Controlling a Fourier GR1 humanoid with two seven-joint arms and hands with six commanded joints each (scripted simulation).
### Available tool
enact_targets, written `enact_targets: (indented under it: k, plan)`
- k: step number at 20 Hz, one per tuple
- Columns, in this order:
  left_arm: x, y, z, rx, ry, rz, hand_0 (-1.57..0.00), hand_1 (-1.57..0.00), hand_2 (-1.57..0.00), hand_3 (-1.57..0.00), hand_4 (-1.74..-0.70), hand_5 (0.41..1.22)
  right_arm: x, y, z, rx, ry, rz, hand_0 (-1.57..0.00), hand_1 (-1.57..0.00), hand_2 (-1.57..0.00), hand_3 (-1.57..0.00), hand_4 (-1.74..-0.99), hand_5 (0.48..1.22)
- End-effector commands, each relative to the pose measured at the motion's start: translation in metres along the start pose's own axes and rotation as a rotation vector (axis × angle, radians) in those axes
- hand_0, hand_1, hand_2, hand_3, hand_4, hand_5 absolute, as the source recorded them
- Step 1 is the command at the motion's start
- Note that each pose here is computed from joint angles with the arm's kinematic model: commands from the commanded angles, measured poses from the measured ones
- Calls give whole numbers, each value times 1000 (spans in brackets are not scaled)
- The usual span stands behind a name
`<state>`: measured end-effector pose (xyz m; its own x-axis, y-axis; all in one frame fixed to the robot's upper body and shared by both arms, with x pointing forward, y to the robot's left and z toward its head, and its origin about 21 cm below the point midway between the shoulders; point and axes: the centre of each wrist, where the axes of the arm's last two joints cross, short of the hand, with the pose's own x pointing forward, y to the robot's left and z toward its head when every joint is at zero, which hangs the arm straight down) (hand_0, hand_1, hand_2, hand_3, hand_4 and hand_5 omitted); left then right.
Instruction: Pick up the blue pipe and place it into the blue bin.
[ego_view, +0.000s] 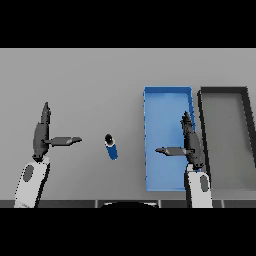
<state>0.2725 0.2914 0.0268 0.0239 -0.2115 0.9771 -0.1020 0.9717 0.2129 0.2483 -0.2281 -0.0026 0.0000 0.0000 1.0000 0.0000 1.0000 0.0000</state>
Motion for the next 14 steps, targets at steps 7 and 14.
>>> enact_targets:
  k: [7,14]
  plan:
    - [-3,8,5,-133,-26,-34,1,1,1,1,-1186,605,-2,-11,10,48,-23,121,1,1,1,1,-1254,598]
    - [-5,41,10,-373,-62,-102,1,1,1,1,-1170,605,10,-19,27,135,-38,297,1,1,1,1,-1228,595]
